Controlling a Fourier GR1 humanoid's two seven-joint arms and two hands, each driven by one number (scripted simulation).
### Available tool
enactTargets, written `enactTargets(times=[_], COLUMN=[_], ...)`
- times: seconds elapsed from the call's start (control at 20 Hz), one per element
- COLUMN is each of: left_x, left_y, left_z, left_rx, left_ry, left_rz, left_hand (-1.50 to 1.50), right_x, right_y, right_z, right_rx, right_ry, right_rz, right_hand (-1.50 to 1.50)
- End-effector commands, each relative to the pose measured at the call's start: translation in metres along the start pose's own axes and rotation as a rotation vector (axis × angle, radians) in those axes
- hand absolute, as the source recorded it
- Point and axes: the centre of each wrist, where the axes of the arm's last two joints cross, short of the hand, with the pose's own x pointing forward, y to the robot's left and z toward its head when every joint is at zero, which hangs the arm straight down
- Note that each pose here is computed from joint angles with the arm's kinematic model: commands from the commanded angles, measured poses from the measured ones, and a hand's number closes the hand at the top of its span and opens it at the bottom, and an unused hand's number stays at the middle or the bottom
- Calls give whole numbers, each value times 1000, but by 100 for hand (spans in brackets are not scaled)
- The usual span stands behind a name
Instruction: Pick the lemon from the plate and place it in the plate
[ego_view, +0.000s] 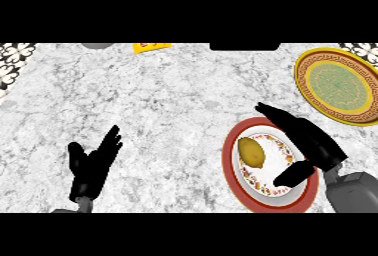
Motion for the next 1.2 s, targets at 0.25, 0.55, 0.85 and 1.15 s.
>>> enactTargets(times=[0.25,0.55,0.85,1.15], left_x=[18,4,0,-6], left_y=[12,-13,9,9], left_z=[3,5,-6,24], left_rx=[4,-14,15,-12], left_ry=[-5,10,4,13], left_rz=[-18,17,-10,6], left_hand=[0,0,0,0], right_x=[7,12,9,-3], right_y=[19,42,44,69], right_z=[-3,-14,-28,-35], right_rx=[12,-5,14,61], right_ry=[3,67,107,103], right_rz=[24,110,126,129], right_hand=[-150,-150,-150,-150])
